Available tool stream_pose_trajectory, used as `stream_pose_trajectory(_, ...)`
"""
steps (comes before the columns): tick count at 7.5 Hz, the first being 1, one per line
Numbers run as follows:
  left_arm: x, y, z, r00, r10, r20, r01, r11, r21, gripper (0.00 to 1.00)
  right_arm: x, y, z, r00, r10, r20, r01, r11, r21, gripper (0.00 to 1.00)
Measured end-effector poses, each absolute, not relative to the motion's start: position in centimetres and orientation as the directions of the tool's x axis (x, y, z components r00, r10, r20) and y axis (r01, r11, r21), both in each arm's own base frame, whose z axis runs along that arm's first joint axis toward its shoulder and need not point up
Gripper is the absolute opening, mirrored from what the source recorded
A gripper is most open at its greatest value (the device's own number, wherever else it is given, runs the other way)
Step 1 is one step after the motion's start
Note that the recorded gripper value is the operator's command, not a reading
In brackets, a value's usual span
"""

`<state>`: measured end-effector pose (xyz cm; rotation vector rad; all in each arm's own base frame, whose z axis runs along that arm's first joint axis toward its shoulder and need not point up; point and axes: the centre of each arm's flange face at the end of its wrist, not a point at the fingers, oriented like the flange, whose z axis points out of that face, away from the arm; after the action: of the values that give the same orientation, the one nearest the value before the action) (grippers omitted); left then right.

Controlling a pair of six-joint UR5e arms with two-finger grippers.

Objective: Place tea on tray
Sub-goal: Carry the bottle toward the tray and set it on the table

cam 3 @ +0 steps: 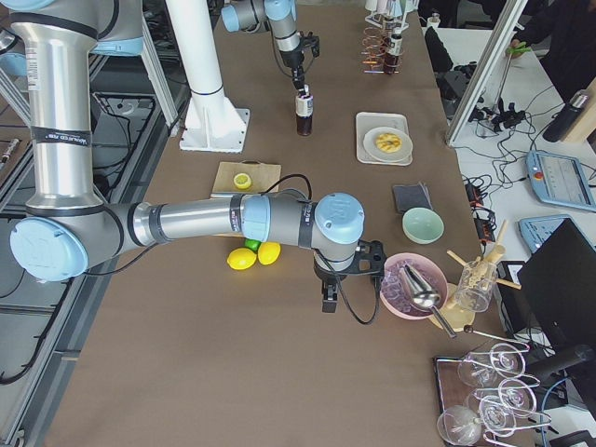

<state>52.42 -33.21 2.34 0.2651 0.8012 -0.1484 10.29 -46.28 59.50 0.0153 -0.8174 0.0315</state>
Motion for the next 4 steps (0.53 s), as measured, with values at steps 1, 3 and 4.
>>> stream_pose_trajectory(1,52.8,-33.3,3.0,0.689,-0.030,-0.725,0.230,0.957,0.179,0.00,10.3,-46.3,59.5,0.684,0.021,0.729,-0.034,0.999,0.002,1.00)
stream_pose_trajectory(3,53.7,-33.6,3.7,0.700,-0.028,-0.713,0.224,0.957,0.183,0.00,10.3,-46.3,59.5,0.684,0.023,0.729,-0.034,0.999,0.001,1.00)
stream_pose_trajectory(4,54.0,-33.7,3.9,0.705,-0.027,-0.708,0.221,0.958,0.185,0.00,10.3,-46.3,59.6,0.684,0.023,0.729,-0.034,0.999,0.000,1.00)
